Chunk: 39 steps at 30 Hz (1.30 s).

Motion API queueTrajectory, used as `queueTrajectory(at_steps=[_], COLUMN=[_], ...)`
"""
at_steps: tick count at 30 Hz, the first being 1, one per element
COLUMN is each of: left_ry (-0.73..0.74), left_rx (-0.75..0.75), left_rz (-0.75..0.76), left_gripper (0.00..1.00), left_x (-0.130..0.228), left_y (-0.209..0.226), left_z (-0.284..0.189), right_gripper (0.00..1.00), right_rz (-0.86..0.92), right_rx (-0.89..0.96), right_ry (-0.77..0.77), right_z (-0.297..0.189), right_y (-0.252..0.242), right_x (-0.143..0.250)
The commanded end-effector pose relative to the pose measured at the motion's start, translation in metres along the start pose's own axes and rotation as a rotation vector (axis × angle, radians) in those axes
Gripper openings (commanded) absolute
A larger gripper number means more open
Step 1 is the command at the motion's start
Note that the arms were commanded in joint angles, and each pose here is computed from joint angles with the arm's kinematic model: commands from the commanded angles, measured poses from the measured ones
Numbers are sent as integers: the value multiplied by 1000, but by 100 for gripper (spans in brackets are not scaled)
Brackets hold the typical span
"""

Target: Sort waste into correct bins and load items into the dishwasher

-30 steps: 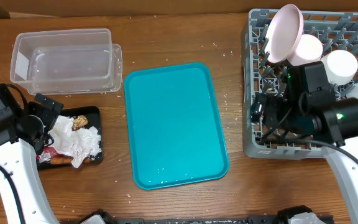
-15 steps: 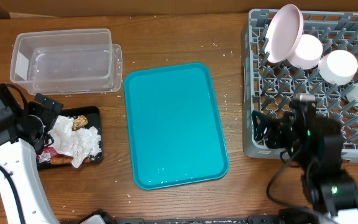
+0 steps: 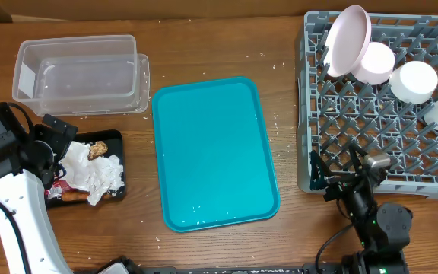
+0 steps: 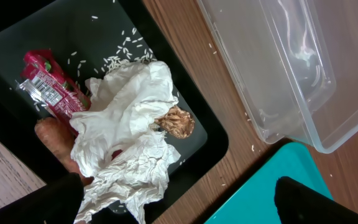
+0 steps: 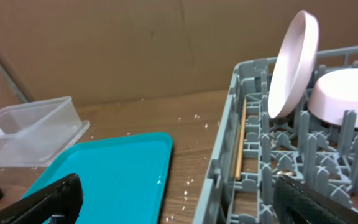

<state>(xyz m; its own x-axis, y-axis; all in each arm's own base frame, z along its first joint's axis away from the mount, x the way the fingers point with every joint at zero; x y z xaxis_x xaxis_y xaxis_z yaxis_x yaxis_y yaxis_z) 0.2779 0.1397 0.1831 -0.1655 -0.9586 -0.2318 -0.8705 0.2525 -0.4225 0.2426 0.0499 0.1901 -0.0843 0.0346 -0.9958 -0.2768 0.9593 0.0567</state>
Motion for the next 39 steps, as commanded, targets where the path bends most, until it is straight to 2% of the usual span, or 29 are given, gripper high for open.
queueTrajectory(at_steps=[1,7,19,39], left_ry=[-10,-11,-10,-11], left_rx=[12,12,12,12], left_rz=[-9,-9,-9,-9], left_gripper=[100,100,100,100], left_x=[-3,-4,-3,-4], left_y=[-4,-4,-4,-4], left_z=[-4,-4,-4,-4], right_gripper=[100,100,100,100], right_rz=[-16,-27,-14,-14], right_rx=[13,40,182,166], right_ry=[-45,-91,-64,-63], right_z=[-3,-9,-15,-14], right_y=[-4,-9,-32,-29], right_x=[3,10,18,18])
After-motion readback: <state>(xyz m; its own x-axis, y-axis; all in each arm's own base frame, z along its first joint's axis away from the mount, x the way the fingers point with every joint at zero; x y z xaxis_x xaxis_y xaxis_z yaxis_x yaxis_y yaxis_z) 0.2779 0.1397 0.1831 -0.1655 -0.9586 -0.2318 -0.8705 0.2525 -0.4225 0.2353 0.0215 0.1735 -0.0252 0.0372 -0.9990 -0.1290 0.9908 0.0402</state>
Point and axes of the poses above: each gripper's point midway between its finger pads, its own z axis out along the fingers, its own y axis along the line the jaws close on, x = y × z, the point moved 1 cm from there along -z, back along the fingers, and after that the axes turned 11 degrees about -z, right-handed, at the moved point
